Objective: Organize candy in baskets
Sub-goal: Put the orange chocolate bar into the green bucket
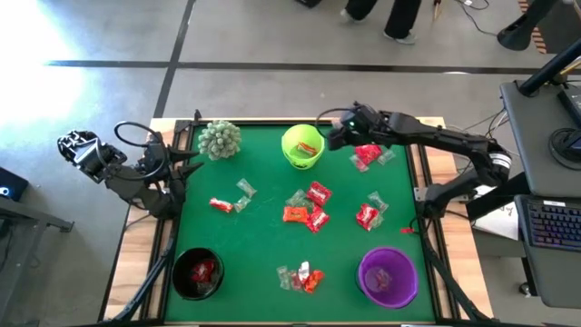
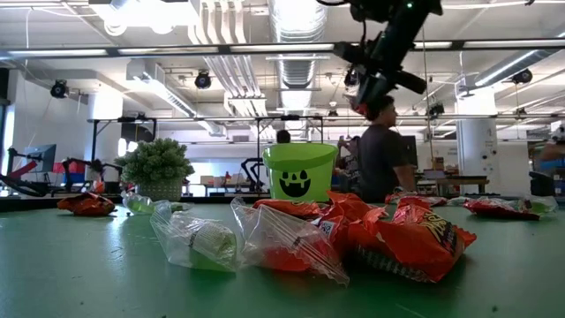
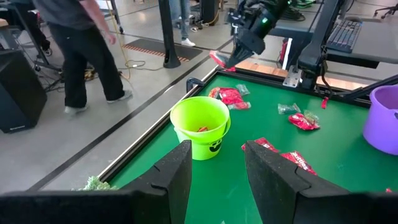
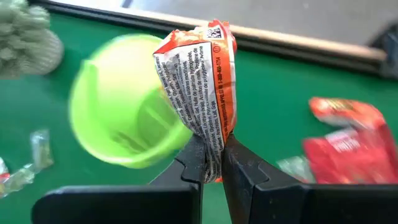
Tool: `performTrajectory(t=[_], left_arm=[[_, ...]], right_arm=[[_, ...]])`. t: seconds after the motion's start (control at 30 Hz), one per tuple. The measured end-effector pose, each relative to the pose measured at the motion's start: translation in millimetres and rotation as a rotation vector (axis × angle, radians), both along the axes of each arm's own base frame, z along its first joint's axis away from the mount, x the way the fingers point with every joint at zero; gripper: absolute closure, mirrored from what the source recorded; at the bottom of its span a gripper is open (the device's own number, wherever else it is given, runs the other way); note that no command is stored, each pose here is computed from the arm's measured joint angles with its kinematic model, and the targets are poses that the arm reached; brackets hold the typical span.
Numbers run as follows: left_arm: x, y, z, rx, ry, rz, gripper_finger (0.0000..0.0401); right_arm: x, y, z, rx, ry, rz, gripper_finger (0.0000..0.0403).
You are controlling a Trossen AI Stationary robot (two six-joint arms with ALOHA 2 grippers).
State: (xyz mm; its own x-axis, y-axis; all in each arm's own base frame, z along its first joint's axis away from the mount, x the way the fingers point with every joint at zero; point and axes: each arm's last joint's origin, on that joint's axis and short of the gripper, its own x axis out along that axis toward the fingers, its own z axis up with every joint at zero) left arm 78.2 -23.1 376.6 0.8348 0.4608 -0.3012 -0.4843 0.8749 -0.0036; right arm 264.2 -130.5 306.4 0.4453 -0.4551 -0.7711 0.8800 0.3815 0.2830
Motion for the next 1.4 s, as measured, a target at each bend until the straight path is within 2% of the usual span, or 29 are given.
performTrajectory(t=[0.33, 0.6, 0.7, 0.97, 1.1, 1.4], left_arm=[[0.3, -0.2, -0.1, 0.001, 0.001, 0.000, 0.0269], [0.1, -0.1, 0.0, -0.002, 0.000, -0.002, 0.0269], [0.2, -0.2, -0.1, -0.001, 0.001, -0.002, 0.0269], [0.2, -0.2, 0.0, -0.002, 0.000, -0.002, 0.0269], [0.2, -0.2, 0.0, -0.002, 0.000, -0.002, 0.0269], [0.8, -0.6, -0.2, 0.000, 0.003, -0.002, 0.0269]], right_arm=[[51.3, -18.2, -1.0, -0.013, 0.023, 0.131, 0.0375], [80.0, -22.4, 7.1, -0.021, 0.000, 0.244, 0.0374], [82.9, -22.7, 9.1, -0.036, 0.003, 0.262, 0.0363], [82.7, -21.8, 8.9, -0.045, 0.021, 0.283, 0.0297], [82.4, -21.5, 9.6, -0.044, 0.017, 0.285, 0.0278], [76.0, -1.8, 23.6, 0.121, -0.037, 0.430, 0.0273]])
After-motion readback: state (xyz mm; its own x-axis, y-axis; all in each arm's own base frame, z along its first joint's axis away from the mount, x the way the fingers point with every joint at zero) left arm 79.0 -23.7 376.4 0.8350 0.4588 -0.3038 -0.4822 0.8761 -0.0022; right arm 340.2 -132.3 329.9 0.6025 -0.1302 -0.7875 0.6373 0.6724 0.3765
